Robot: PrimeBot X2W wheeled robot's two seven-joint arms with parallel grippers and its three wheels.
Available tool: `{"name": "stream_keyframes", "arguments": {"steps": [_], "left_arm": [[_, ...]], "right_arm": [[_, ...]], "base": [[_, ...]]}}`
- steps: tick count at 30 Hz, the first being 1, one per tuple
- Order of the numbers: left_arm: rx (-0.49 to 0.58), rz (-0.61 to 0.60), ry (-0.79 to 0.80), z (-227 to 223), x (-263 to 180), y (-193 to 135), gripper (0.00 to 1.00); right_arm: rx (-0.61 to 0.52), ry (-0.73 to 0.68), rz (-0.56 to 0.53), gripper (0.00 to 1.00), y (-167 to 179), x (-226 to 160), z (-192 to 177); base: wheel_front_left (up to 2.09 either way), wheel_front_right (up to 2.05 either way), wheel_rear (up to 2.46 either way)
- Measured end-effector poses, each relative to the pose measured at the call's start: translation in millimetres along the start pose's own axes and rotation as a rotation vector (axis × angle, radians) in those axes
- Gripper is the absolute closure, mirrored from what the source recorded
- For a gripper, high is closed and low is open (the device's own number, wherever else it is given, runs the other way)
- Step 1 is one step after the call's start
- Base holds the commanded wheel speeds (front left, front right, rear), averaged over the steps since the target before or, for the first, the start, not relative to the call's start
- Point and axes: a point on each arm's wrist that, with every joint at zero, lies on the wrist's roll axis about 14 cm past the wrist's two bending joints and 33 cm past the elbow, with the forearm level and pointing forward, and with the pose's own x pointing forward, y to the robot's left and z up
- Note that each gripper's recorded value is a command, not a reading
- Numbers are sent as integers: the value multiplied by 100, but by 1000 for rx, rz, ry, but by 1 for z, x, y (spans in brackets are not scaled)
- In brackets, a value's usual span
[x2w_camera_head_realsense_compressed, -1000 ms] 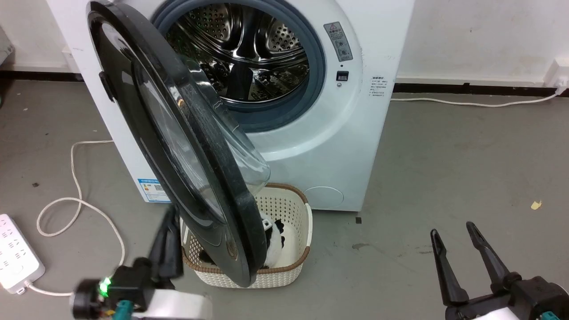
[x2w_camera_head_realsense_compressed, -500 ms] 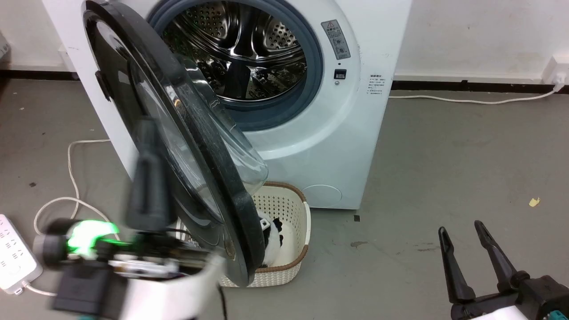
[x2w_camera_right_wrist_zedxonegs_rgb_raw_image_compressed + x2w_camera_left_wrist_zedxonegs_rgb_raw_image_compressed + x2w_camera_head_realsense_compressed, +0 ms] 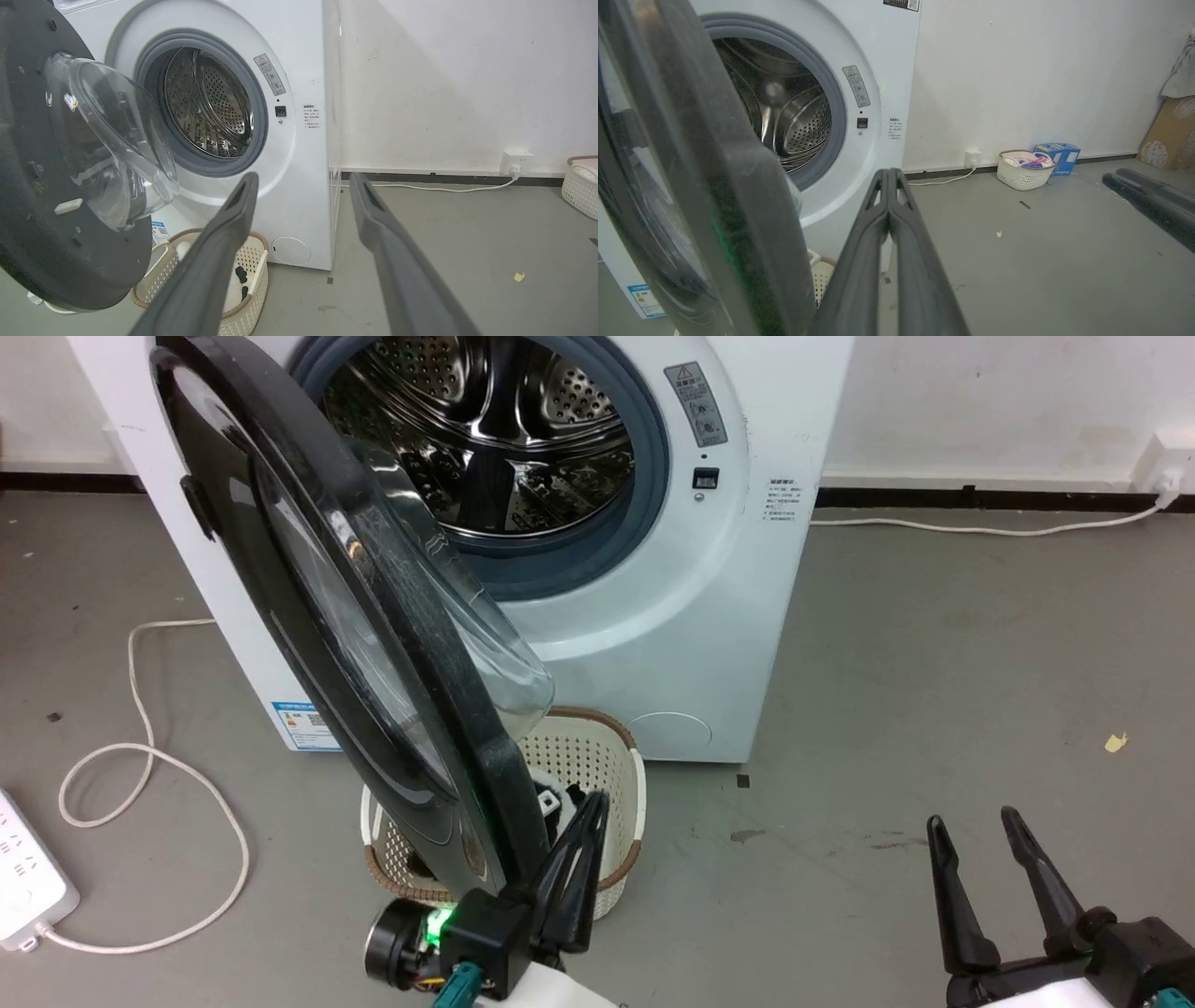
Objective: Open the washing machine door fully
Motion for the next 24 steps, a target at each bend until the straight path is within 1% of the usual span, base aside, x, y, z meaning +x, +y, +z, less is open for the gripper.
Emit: {"name": "stream_keyframes", "arguments": {"steps": [3, 8, 14, 16, 17, 21, 24], "left_arm": [[-7, 31, 60, -19, -1, 8, 100], [-1, 75, 81, -29, 6, 24, 100], [7, 129, 102, -36, 0, 43, 100], [8, 141, 104, -36, -4, 46, 100], [13, 177, 105, -34, -15, 56, 100], [13, 238, 109, -33, -33, 71, 100], [25, 297, 115, -32, -50, 89, 100]], "right_arm": [[3, 11, -5, 0, -1, 0, -4], [8, 28, 1, 0, 1, 1, -9], [30, 36, 15, 0, 6, 4, -13], [36, 37, 30, 0, 11, 6, -14], [47, 34, 71, 0, 24, 12, -14], [64, 30, 121, 0, 40, 19, -13], [77, 30, 167, 0, 56, 24, -14]], "base": [[0, 0, 0], [0, 0, 0], [0, 0, 0], [0, 0, 0], [0, 0, 0], [0, 0, 0], [0, 0, 0]]}}
